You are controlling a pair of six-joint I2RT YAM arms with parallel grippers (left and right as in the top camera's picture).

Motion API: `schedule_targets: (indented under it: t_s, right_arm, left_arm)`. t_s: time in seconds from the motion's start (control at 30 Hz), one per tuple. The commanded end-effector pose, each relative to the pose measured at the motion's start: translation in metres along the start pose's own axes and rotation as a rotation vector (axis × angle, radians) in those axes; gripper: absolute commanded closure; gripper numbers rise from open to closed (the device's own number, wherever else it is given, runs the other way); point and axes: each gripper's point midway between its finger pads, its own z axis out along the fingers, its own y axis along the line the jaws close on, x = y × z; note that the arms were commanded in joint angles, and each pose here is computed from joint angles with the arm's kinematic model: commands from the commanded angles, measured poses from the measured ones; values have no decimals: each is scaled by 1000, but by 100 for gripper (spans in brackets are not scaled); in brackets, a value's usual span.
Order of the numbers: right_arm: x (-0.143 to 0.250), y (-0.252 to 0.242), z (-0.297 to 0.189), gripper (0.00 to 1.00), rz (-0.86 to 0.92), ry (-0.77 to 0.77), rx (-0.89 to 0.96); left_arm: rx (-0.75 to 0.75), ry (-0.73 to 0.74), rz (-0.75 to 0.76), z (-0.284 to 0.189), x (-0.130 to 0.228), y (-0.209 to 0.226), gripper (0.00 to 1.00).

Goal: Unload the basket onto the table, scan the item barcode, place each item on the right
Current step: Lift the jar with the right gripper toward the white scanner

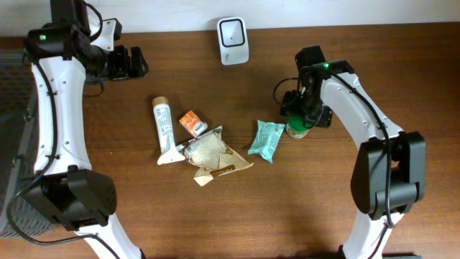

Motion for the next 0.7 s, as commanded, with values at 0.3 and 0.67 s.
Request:
schedule_targets:
  t_s: [0.3,0.67]
  right_arm:
    - [-3,1,-24,1,-430,15,-20]
    - [-4,-1,-3,14,-409,2,-23]
  left_arm:
    - [9,-9,16,-3,-1,-1,1]
    - [9,-9,16,-3,-1,-1,1]
